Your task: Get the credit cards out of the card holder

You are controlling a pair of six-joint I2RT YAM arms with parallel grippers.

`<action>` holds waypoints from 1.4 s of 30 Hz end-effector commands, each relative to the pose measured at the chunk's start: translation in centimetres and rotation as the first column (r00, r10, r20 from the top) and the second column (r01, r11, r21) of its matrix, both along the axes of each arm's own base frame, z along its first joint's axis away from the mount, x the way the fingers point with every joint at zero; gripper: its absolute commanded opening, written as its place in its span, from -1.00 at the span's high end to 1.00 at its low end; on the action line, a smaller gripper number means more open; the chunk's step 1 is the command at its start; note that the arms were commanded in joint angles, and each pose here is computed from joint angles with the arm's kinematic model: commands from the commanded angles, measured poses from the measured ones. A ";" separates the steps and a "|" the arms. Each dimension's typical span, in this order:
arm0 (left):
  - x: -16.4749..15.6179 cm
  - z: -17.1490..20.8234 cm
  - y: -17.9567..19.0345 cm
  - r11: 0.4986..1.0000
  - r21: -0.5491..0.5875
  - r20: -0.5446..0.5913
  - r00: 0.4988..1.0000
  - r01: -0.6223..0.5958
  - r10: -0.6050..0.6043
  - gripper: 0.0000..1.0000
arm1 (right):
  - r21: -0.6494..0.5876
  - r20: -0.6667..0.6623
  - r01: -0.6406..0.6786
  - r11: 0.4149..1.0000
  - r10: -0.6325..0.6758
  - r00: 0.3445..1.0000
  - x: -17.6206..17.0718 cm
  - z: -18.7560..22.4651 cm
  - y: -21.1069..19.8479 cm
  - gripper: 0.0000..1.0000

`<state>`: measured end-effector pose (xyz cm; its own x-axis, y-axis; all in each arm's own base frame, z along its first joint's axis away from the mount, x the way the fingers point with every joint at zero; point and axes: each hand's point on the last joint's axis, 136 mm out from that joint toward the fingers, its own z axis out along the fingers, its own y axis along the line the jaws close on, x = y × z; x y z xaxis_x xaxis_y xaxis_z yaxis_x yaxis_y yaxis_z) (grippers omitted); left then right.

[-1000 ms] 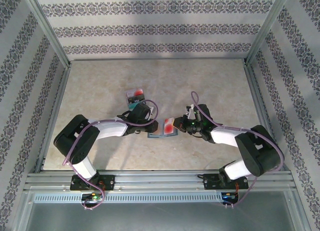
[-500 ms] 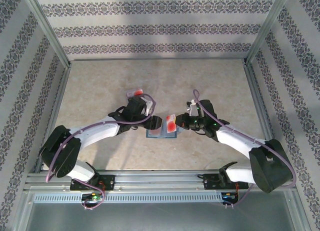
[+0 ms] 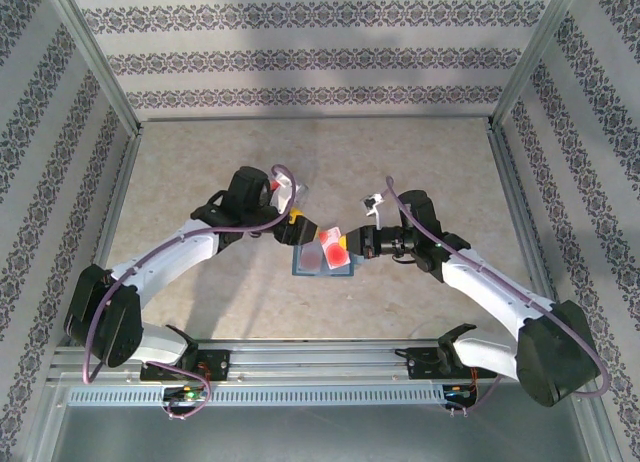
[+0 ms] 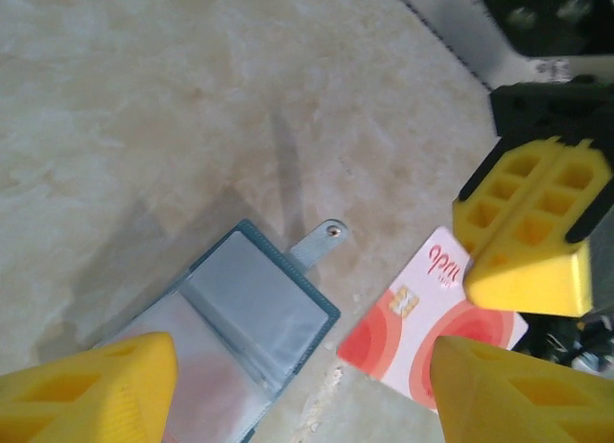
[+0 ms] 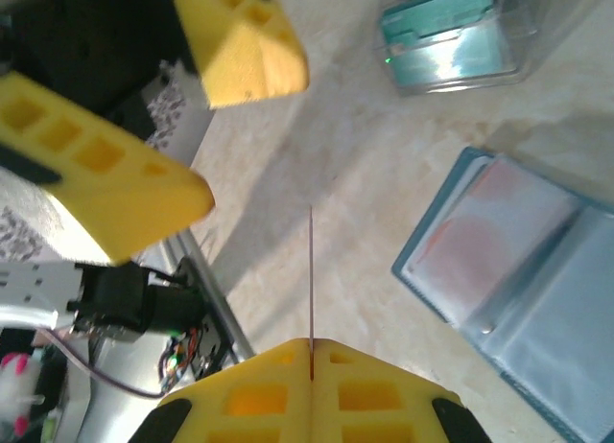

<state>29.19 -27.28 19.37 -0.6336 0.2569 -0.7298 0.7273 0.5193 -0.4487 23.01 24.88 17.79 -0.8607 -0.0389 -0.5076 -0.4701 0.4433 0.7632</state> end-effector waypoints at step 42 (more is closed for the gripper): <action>-3.3 6.8 -0.7 0.931 -0.360 0.141 0.990 0.067 -0.017 1.00 | 0.103 0.256 0.101 0.990 -0.124 0.959 0.5 5.2 -2.1 -0.26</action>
